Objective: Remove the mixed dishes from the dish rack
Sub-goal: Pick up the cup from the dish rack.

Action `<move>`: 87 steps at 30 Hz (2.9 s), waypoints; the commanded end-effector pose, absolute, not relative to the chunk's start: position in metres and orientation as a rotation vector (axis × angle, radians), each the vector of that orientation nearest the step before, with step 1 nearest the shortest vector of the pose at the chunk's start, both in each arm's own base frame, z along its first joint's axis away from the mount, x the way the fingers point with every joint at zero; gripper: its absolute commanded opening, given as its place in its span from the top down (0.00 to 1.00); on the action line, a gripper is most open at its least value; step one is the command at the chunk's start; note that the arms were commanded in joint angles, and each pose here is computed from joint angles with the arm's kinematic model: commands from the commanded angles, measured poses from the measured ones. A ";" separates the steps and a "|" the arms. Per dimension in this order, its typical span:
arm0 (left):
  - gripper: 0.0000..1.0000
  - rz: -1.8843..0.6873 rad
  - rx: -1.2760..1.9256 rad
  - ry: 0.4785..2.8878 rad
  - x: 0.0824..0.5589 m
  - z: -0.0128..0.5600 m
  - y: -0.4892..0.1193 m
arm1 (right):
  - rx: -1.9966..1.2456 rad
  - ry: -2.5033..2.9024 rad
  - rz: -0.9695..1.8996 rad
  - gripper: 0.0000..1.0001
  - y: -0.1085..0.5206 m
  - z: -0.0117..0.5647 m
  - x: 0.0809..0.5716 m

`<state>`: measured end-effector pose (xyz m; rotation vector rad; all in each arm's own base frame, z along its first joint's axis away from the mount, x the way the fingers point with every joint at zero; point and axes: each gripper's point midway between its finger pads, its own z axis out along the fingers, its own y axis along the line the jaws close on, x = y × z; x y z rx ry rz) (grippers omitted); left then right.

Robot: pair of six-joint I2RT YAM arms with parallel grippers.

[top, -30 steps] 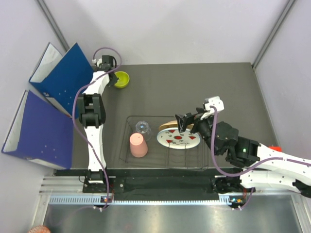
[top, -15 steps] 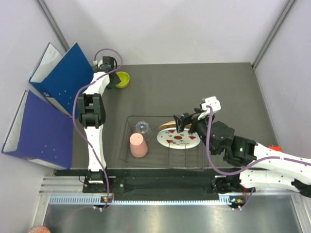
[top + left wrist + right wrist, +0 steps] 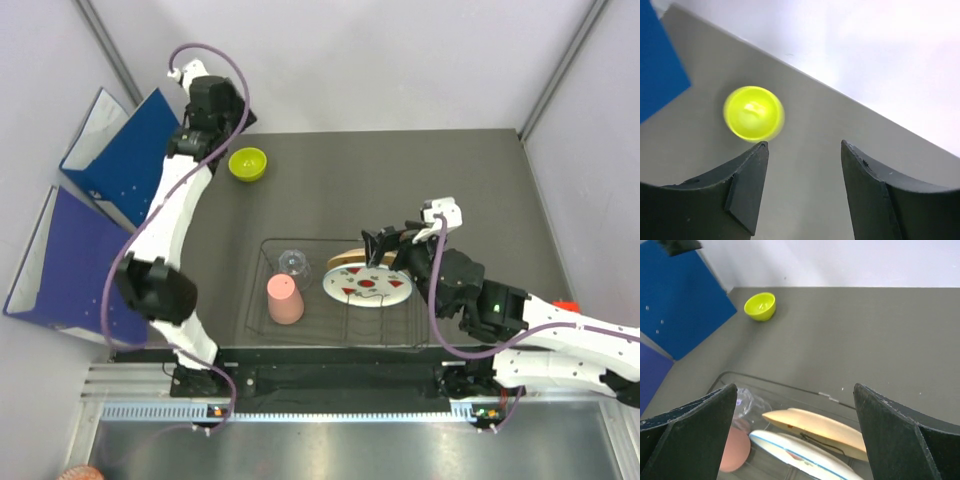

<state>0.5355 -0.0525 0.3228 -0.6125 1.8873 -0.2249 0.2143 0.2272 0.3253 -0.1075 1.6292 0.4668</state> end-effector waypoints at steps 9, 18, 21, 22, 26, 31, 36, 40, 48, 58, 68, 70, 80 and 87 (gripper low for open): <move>0.21 -0.254 -0.152 1.961 0.308 0.300 -0.158 | 0.013 1.608 0.309 0.01 0.185 0.347 0.226; 0.01 -0.335 -0.120 2.050 0.230 0.243 -0.137 | 0.001 1.670 0.331 0.00 0.197 0.317 0.225; 0.01 -0.378 -0.090 2.105 0.217 0.220 -0.146 | -0.001 1.688 0.329 0.00 0.200 0.310 0.225; 0.01 -0.381 -0.088 2.115 0.215 0.215 -0.148 | -0.009 1.693 0.322 0.00 0.201 0.308 0.225; 0.01 -0.378 -0.055 2.154 0.204 0.195 -0.154 | -0.013 1.702 0.307 0.00 0.200 0.304 0.225; 0.01 -0.386 -0.044 2.187 0.197 0.181 -0.158 | -0.014 1.708 0.301 0.00 0.199 0.300 0.225; 0.01 -0.398 -0.032 2.223 0.191 0.170 -0.162 | -0.025 1.725 0.301 0.00 0.204 0.291 0.225; 0.02 -0.386 -0.017 2.273 0.187 0.153 -0.166 | -0.029 1.729 0.303 0.00 0.206 0.289 0.225; 0.17 -0.394 0.002 2.299 0.184 0.146 -0.171 | -0.030 1.731 0.291 0.00 0.203 0.286 0.225; 0.59 -0.431 0.050 2.283 0.184 0.163 -0.180 | -0.025 1.735 0.294 0.00 0.203 0.282 0.225; 0.80 -0.464 0.114 2.221 0.186 0.218 -0.184 | -0.007 1.729 0.340 0.00 0.201 0.288 0.222; 0.84 -0.439 0.124 2.225 0.184 0.224 -0.179 | 0.004 1.718 0.361 0.01 0.199 0.295 0.220; 1.00 -0.520 0.081 1.912 0.200 0.360 -0.165 | 0.047 1.672 0.375 0.00 0.188 0.317 0.220; 1.00 -0.853 0.127 1.553 0.206 0.431 -0.216 | 0.176 1.586 0.458 0.03 0.176 0.359 0.223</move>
